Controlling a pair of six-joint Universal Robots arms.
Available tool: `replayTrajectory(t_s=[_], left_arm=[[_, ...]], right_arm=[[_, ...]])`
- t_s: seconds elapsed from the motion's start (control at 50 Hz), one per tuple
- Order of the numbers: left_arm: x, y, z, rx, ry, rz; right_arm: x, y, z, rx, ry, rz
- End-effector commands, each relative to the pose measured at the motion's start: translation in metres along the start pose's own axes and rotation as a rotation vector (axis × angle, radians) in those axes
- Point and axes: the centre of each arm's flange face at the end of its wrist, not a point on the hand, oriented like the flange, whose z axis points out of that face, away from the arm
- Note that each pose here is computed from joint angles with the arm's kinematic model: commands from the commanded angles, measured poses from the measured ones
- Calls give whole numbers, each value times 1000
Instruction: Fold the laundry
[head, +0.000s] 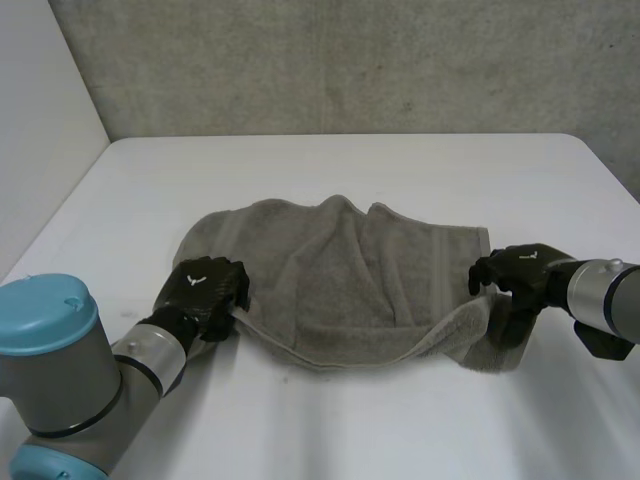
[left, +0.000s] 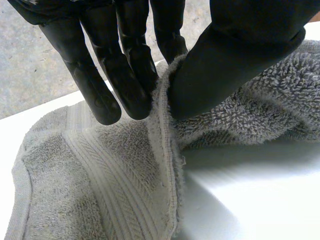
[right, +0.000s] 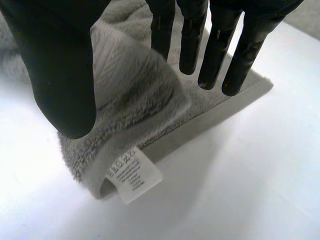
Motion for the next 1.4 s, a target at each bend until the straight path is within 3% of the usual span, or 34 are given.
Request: replayTrajectory(t_s=[0.02, 0.14, 0.18, 0.2, 0.22, 0.24, 0.28, 0.3, 0.34, 0.4, 0.44, 0.52, 0.56, 0.62, 0.7, 0.78, 0.8, 0.88, 1.0, 1.12, 1.4], left_arm=[[0, -2, 2, 7, 0, 1], [-3, -8, 13, 31, -3, 64], [-7, -24, 30, 89, -16, 206], [-7, -24, 31, 89, -16, 207], [-10, -41, 41, 147, -35, 301], [-10, -41, 41, 147, -35, 302], [-22, -98, 63, 317, -111, 488], [-22, -98, 63, 318, -112, 489], [-33, -178, 72, 549, -225, 603], [-36, -219, 69, 684, -280, 611], [-40, -282, 51, 914, -350, 583], [-42, -303, 40, 1000, -341, 507], [-44, -302, 38, 988, -322, 470], [-57, -251, 52, 793, -277, 397], [-60, -207, 60, 645, -255, 384], [-52, -136, 61, 449, -198, 360], [-52, -136, 61, 448, -198, 360], [-39, -70, 52, 275, -112, 340], [-22, -4, 31, 78, -6, 364], [-17, 14, 18, -8, 24, 432], [-28, 17, 19, -44, -9, 444]], right_arm=[[-2, 11, 19, -19, -22, 11], [5, -7, 29, 73, -12, -22], [25, -42, 27, 213, 87, -73], [26, -43, 27, 213, 87, -73], [39, -65, 22, 296, 161, -99], [39, -65, 22, 297, 162, -99], [68, -120, -1, 517, 375, -151], [68, -120, -1, 518, 376, -151], [77, -177, -36, 827, 578, -217], [74, -200, -54, 980, 648, -239], [71, -219, -76, 1163, 740, -258], [64, -212, -78, 1157, 728, -257], [57, -196, -71, 1090, 688, -247], [47, -169, -53, 984, 623, -237], [38, -142, -36, 885, 554, -233], [18, -93, -10, 698, 413, -219], [18, -92, -10, 698, 413, -219], [-4, -31, 18, 425, 269, -177], [-28, 22, 17, 159, 123, -157], [-36, 29, 14, 157, 58, -157], [26, 19, 3, 222, 213, -14]])
